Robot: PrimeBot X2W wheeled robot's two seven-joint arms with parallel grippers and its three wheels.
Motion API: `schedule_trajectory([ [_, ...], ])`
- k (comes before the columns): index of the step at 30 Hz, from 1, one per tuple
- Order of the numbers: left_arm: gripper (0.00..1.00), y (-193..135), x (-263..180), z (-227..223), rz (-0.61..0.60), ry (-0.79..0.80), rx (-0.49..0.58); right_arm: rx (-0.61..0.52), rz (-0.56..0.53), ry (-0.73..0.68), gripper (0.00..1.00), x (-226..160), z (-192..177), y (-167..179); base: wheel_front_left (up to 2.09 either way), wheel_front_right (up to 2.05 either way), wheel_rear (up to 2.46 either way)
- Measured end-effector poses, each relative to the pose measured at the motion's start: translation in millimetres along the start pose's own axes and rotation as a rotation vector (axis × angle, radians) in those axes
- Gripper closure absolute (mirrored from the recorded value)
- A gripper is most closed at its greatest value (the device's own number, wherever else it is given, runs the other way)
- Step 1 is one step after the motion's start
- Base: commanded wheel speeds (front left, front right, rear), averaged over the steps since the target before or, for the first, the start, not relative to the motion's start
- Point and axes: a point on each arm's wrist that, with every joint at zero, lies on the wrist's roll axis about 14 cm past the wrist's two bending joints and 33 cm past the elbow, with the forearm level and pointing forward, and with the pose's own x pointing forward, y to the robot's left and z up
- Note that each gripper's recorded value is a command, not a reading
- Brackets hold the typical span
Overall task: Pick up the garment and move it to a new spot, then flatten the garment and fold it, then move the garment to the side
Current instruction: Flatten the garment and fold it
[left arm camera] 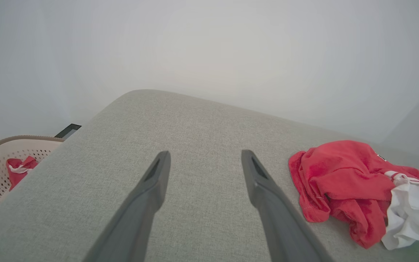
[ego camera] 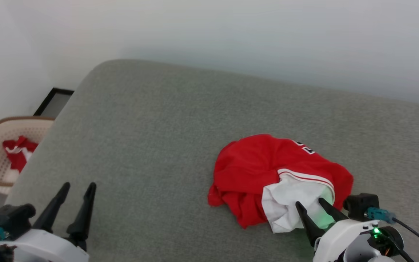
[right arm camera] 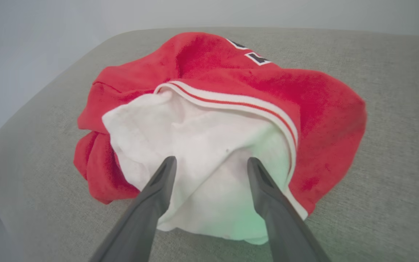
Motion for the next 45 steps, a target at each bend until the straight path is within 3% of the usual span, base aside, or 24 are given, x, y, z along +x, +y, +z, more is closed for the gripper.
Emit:
schedule_trajectory([
  [3, 0.0, 1.4, 0.7, -4.7, 0.009, 0.011, -0.004, 0.0, 0.016, 0.057, 0.0, 9.9, -10.3, 3.4, 0.0, 0.0, 0.0],
  [4, 0.0, 1.9, 0.5, -7.1, 0.013, 0.017, -0.003, -0.005, 0.018, 0.083, 0.06, 12.6, -15.4, 3.8, 0.0, 0.0, 0.0],
  [6, 0.0, 3.9, 0.8, -9.5, 0.021, 0.024, -0.004, -0.009, 0.025, 0.115, 1.0, 17.8, -22.3, 5.1, 0.0, 0.0, 0.0],
  [13, 0.0, 10.9, 1.4, -15.7, 0.047, 0.043, -0.005, -0.014, 0.045, 0.166, 1.0, 28.2, -32.4, 9.6, 0.0, 0.0, 0.0],
  [22, 0.0, 5.7, 11.9, -16.8, 0.02, 0.049, 0.0, -0.041, 0.012, 0.237, 1.0, 11.8, -31.8, -10.6, 0.0, 0.0, 0.0],
  [41, 0.0, -24.3, 45.0, -22.0, -0.085, 0.072, 0.007, -0.204, -0.352, 0.298, 1.0, -60.4, 20.3, -161.9, 0.0, 0.0, 0.0],
  [45, 0.0, -24.1, 47.0, -22.5, -0.09, 0.076, 0.008, -0.208, -0.402, 0.358, 1.0, -69.5, 14.5, -183.4, 0.0, 0.0, 0.0],
])
